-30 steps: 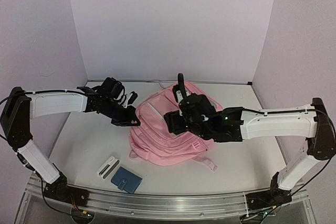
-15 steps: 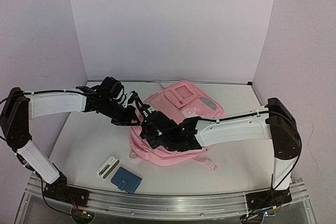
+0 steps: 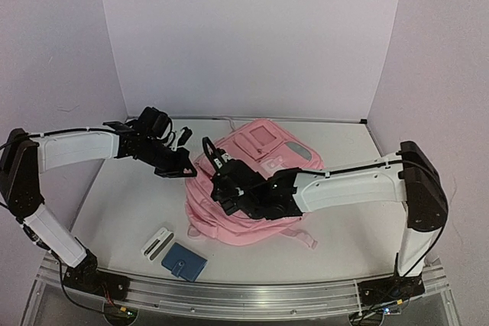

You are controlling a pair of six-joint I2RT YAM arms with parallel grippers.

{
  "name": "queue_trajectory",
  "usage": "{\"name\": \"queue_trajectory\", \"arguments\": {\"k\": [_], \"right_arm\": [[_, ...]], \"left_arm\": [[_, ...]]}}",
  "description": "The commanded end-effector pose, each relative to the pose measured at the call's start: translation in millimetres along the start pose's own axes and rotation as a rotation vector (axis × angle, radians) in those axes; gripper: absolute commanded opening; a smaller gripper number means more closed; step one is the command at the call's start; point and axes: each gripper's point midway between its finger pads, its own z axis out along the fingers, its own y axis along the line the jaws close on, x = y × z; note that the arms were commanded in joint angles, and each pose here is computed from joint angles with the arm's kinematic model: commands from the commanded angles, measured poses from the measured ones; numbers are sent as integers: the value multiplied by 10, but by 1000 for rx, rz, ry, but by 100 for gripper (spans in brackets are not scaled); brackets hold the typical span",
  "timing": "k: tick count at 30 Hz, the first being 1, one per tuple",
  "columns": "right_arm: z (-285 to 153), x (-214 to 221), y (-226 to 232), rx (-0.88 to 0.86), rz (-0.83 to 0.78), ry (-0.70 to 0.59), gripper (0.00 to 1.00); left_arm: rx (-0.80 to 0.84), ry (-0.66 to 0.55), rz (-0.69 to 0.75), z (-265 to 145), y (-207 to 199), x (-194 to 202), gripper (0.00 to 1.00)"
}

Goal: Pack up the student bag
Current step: Unzip the student bag at the center of the board.

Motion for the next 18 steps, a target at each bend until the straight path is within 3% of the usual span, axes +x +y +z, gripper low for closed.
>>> {"name": "queue_trajectory", "arguments": {"k": [1, 7, 18], "right_arm": [[-422, -179, -150, -81, 43, -27, 0], [-677, -229, -111, -208, 74, -61, 0], [-955, -616, -329, -208, 258, -248, 0]], "left_arm": [[-116, -143, -76, -303, 483, -514, 0], [-36, -171, -54, -155, 539, -850, 0], [15, -168, 0, 211, 535, -1272, 1]]}}
